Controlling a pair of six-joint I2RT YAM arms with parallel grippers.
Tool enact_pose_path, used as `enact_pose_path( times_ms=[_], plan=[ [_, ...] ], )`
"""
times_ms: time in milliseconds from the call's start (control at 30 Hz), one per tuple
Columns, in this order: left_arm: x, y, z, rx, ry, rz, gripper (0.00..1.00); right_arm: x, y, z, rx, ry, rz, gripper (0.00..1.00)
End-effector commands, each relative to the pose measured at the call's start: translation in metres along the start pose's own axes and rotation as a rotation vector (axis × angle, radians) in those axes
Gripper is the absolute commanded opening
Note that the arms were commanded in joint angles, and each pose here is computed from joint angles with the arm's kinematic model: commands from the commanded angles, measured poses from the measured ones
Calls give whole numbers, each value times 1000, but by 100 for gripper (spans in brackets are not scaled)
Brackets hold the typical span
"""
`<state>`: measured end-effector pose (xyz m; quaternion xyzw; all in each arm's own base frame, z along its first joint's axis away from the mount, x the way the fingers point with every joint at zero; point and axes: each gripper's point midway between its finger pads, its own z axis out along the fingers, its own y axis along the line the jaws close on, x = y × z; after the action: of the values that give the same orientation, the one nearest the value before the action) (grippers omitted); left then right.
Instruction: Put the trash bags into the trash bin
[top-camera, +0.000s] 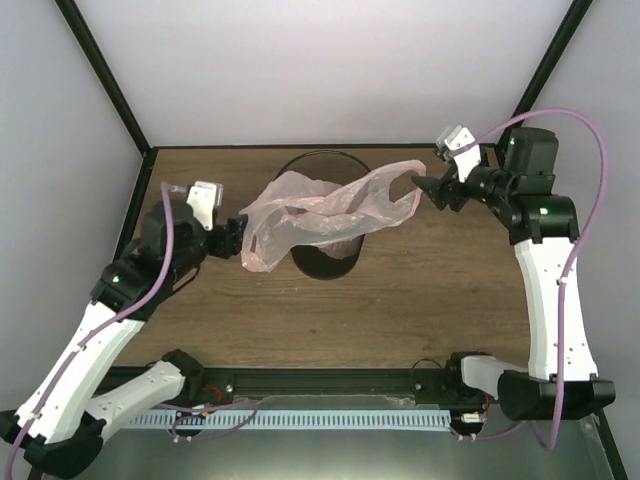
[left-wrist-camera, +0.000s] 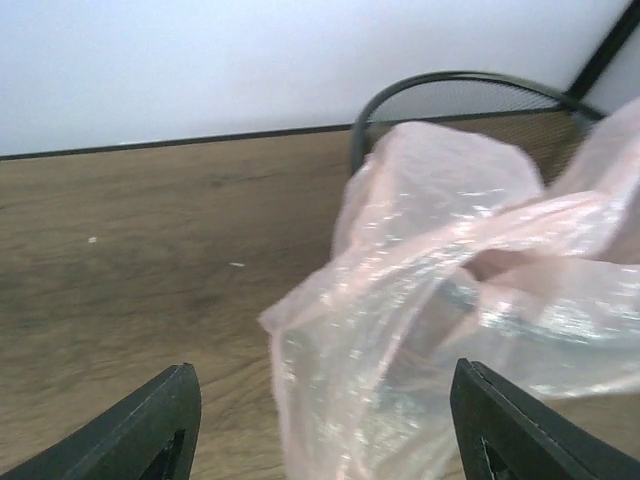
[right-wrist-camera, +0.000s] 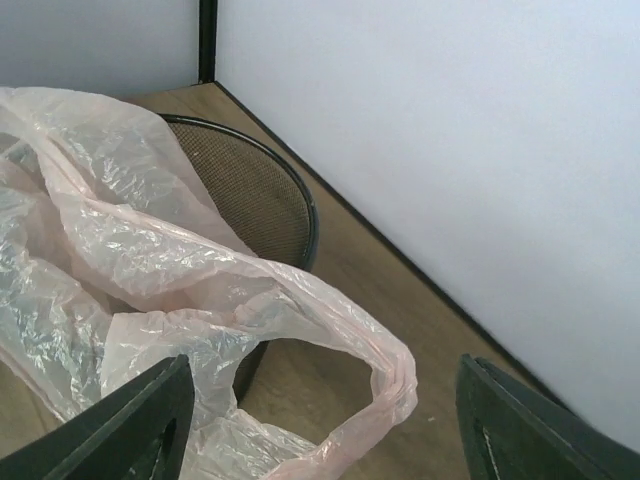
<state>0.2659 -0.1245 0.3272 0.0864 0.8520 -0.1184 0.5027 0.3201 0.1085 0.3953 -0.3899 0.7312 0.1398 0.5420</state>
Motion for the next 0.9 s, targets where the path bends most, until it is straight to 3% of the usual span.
enact_pose_path(
  times_ms=[0, 200, 400, 567, 733, 867],
  plan=[
    [20, -24, -2, 158, 66, 17, 72, 0, 7, 1, -10, 32, -167, 74],
    [65, -11, 30, 64, 219, -3, 73, 10, 4, 39, -3, 133, -249, 76],
    [68, -13, 41, 73, 196, -30, 69, 16, 3, 75, -18, 171, -275, 75],
    [50, -9, 53, 26, 149, -11, 56, 14, 1, 93, -51, 155, -216, 53],
    [29, -10, 68, -2, 109, 20, 27, 12, -2, 99, -57, 155, -177, 19],
    [20, -5, 83, -56, 108, 48, 8, 11, -9, 100, -22, 161, -171, 7]
  ],
)
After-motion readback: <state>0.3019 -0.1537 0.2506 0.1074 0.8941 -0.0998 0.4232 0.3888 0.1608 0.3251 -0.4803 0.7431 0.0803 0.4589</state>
